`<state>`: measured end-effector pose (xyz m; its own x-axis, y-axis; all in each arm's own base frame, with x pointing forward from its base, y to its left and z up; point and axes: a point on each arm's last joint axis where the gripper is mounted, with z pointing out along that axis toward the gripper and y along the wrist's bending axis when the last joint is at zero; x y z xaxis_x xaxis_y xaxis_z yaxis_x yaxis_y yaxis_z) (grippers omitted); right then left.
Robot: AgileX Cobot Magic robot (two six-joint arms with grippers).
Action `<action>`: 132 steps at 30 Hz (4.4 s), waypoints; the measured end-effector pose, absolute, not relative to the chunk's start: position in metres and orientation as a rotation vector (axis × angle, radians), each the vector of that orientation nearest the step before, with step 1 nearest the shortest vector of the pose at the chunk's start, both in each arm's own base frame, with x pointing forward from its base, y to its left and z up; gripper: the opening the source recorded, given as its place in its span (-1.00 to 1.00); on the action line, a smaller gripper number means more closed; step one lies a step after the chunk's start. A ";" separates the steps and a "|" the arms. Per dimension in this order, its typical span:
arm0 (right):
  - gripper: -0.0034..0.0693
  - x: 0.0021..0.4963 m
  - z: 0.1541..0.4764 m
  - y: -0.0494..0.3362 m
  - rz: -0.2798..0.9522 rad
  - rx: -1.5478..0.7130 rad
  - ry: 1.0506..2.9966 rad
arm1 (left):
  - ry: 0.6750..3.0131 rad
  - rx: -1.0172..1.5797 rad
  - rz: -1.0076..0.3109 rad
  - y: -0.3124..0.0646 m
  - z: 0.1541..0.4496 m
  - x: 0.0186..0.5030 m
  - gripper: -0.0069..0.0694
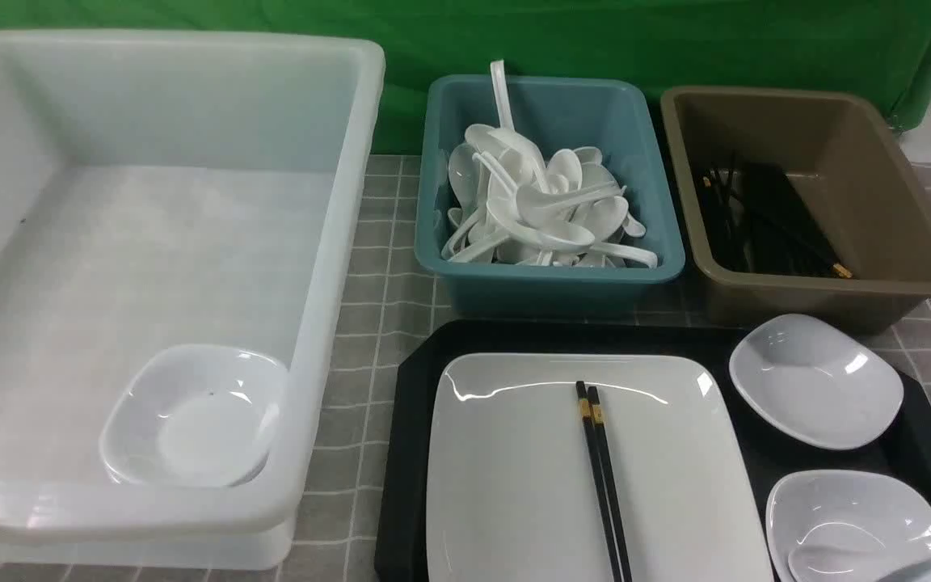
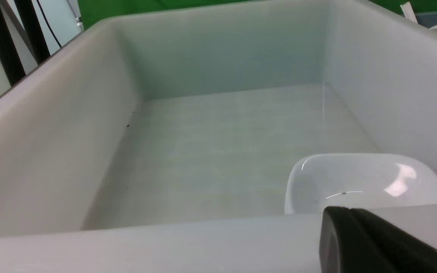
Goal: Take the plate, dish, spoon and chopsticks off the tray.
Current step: Use the right arm to grab a soup spoon from the plate
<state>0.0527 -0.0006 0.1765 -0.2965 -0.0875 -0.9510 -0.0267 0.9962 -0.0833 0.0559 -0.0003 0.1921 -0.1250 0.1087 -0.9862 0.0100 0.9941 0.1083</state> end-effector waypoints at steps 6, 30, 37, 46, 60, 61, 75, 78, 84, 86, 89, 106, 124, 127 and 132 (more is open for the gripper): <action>-0.25 0.053 0.177 -0.001 -0.060 -0.083 1.872 | 1.695 0.090 0.085 0.000 0.192 0.056 -0.81; -0.25 0.053 0.177 -0.001 -0.060 -0.083 1.872 | 1.554 -0.143 -0.143 -0.001 0.205 0.057 -0.81; -0.25 0.053 0.177 -0.001 -0.060 -0.083 1.872 | 1.353 -0.322 -0.294 0.005 0.220 0.055 -0.81; -0.25 0.056 0.188 0.002 0.141 0.041 1.735 | 0.853 -0.511 -0.562 0.017 0.254 0.039 -0.81; -0.25 0.052 0.233 -0.004 0.431 0.350 1.204 | 1.284 -0.320 -0.475 -0.003 0.404 0.046 -0.81; -0.25 0.051 0.236 -0.004 0.443 0.356 1.168 | 1.457 -0.271 -0.404 -0.005 0.413 0.063 -0.81; -0.62 0.065 0.343 0.014 0.396 0.148 1.819 | 2.483 0.121 -0.446 -0.040 0.345 0.195 -0.82; -0.82 0.084 0.368 0.025 0.312 -0.072 2.173 | 2.528 0.225 -0.442 -0.055 0.340 0.207 -0.82; -0.84 0.132 0.366 0.039 0.164 -0.267 2.631 | 2.537 0.392 -0.441 -0.099 0.351 0.204 -0.82; -0.84 0.145 0.357 0.042 0.142 -0.280 2.697 | 2.531 0.443 -0.448 -0.112 0.353 0.200 -0.82; -0.85 0.172 0.320 0.049 0.102 -0.305 2.867 | 2.523 0.554 -0.479 -0.134 0.352 0.189 -0.82; 0.04 0.211 0.200 0.032 0.200 0.197 3.169 | 2.413 0.800 -0.492 -0.163 0.350 0.178 -0.82; 0.26 0.226 0.182 0.031 0.210 0.380 3.114 | 2.418 1.114 -0.508 -0.214 0.285 0.225 -0.82; 0.26 0.223 0.181 0.031 0.215 0.389 3.155 | 2.393 1.108 -0.513 -0.217 0.292 0.229 -0.82; 0.25 0.228 0.181 0.031 0.219 0.395 3.098 | 2.354 1.101 -0.516 -0.220 0.300 0.232 -0.82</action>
